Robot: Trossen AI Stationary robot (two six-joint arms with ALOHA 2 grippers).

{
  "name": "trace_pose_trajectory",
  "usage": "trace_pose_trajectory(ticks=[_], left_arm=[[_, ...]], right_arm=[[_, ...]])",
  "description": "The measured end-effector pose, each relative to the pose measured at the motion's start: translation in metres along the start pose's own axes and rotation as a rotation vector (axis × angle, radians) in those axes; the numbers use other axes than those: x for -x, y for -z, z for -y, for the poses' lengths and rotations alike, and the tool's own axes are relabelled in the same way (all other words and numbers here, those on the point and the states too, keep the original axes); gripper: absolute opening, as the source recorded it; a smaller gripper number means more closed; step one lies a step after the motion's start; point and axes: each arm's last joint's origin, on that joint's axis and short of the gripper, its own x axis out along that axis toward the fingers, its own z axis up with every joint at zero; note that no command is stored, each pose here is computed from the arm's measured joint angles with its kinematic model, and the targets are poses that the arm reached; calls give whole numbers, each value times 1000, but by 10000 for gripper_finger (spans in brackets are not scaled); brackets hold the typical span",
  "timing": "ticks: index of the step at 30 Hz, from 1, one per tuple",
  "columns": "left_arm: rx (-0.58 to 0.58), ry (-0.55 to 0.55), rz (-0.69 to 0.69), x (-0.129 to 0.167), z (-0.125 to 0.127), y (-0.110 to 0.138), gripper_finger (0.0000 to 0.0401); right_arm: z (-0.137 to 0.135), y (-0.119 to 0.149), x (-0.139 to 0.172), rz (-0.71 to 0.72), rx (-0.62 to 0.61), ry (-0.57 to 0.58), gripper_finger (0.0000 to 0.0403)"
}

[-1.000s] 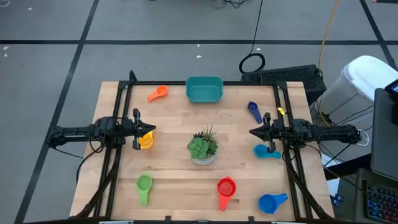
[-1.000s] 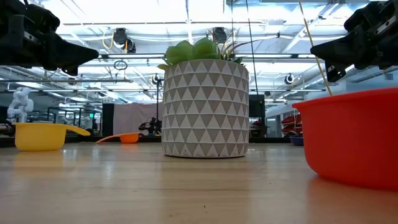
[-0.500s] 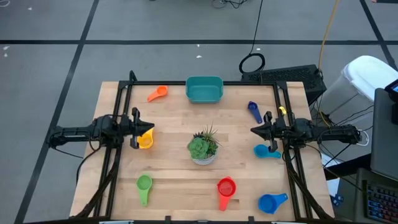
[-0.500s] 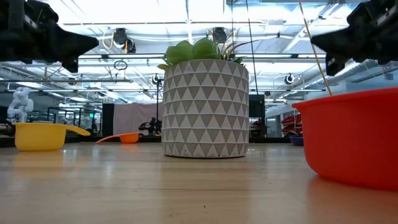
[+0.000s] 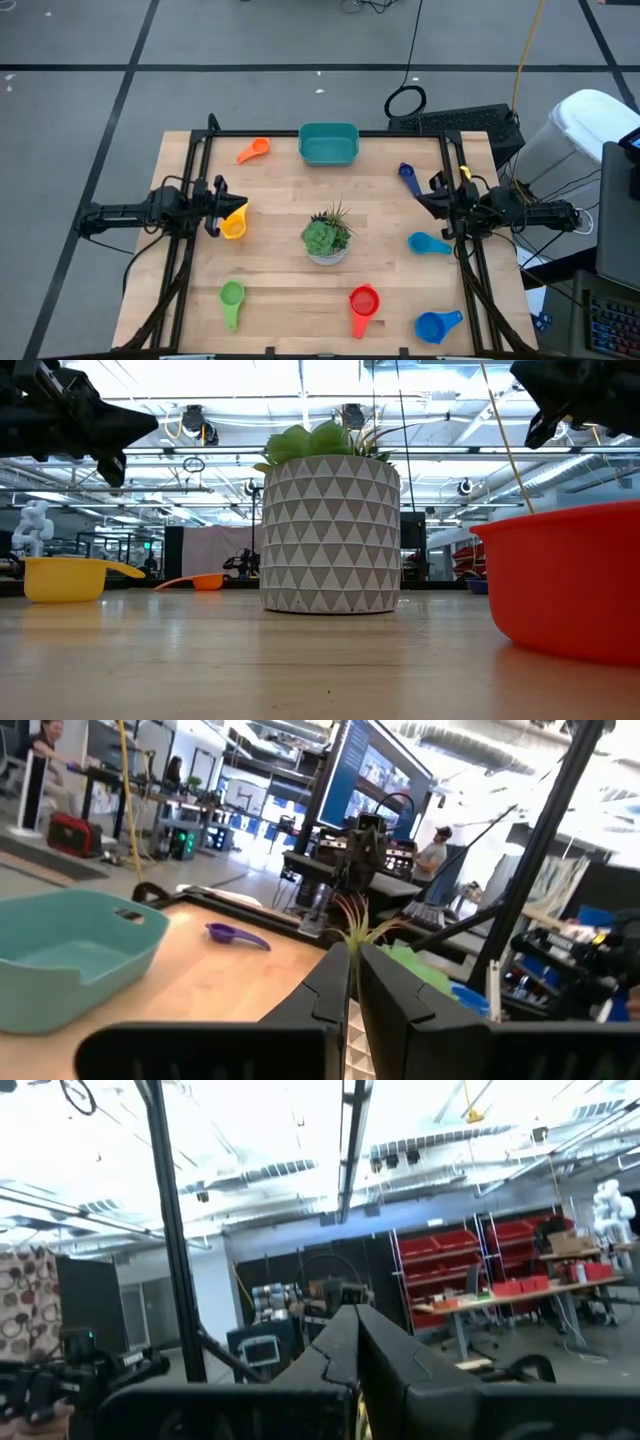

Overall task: Nest measuring cups in basket
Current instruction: Stack the green measuring cup on top the yellow measuring cup

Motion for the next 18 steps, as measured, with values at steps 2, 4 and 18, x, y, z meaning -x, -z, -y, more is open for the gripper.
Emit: trace_pose_trajectory(ticks=[2, 4, 18], left_arm=[[29, -1, -2, 0, 0, 0, 26], [27, 1, 4, 0, 0, 0, 26], [-202, -117, 37, 11, 19, -72, 27]], right_arm=[[0, -1, 0, 5, 1, -1, 0], [0, -2, 0, 23, 27, 9, 0], [5, -7, 1, 88, 132, 206, 0]])
